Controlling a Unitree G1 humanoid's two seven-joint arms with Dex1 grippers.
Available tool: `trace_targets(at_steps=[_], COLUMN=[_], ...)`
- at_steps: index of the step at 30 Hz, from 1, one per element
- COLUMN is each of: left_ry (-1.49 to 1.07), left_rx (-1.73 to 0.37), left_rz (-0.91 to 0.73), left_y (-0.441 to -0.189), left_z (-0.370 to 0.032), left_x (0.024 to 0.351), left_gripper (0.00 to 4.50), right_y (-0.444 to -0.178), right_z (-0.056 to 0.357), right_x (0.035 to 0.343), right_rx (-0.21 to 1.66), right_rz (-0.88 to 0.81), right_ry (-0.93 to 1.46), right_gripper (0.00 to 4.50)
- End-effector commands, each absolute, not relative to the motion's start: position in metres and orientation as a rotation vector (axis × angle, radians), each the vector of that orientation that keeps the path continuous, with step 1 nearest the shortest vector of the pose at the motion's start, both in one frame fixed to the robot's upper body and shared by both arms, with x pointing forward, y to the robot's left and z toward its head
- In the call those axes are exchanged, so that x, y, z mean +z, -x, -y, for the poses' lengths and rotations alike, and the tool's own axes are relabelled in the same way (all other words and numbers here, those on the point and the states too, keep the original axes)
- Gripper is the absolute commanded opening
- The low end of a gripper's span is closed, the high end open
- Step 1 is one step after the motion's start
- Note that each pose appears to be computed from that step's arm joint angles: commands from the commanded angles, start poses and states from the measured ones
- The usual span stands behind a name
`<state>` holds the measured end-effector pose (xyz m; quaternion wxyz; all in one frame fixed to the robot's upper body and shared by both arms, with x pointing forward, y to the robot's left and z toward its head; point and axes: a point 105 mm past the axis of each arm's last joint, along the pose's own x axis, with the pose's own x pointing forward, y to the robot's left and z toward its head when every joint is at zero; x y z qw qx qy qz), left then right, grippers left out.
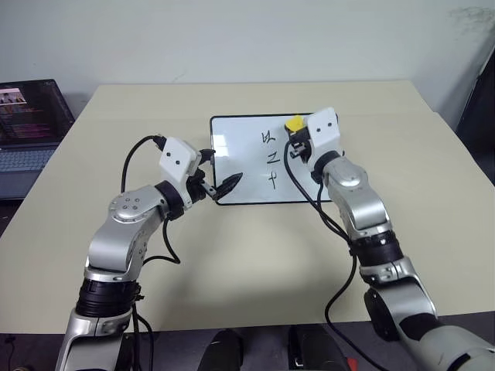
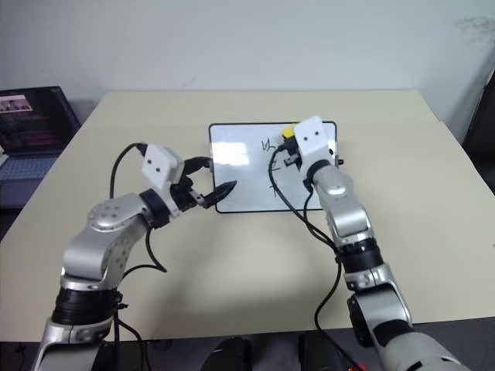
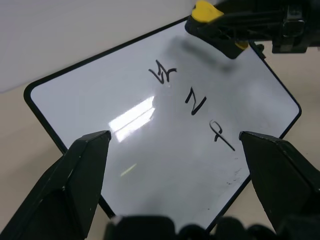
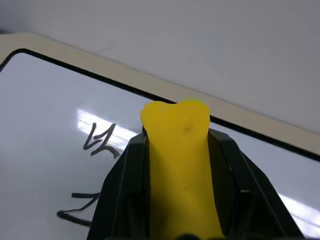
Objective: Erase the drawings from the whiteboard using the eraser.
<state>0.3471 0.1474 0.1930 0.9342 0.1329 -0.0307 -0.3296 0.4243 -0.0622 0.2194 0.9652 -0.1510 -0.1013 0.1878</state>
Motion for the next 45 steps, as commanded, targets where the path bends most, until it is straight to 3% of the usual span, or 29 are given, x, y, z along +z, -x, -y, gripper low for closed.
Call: trace_targets(at_steps=[1,7,18,25,33,39,45], left_ry=[-0.294,-0.304,-0.332,-0.335,-0.325,-0.318,-0.319], left_rx=[-0.646,-0.678,-0.668,-0.659,-0.662,-0.678,-0.684], left_rz=[0.078,0.046,0.045,0.044,0.040,0.039,0.035], left_y=[-0.350,-0.349,-0.353,-0.354,-0.351,-0.351,-0.351], left_z=[-0.157,-0.167,-0.172,-0.176,-0.175,-0.170,-0.169], left_x=[0.205,0.204,0.205,0.204,0.200,0.198,0.197], left_gripper=[4.50,4.50,4.50,4.50,4.50,4.50,4.50], right_y=[-0.431,-0.443,-0.433,-0.448,-0.447,-0.431,-0.428], right_z=[0.048,0.032,-0.009,0.021,0.043,0.003,-0.025], right_x=[0.236,0.231,0.193,0.209,0.187,0.178,0.190], right_rx=[0.415,0.444,0.612,0.489,0.490,0.612,0.653], right_rz=[0.271,0.266,0.181,0.201,0.143,0.150,0.176], right_ry=[0.346,0.384,0.479,0.518,0.603,0.603,0.608], right_gripper=[1.23,1.23,1.23,1.23,1.23,1.23,1.23])
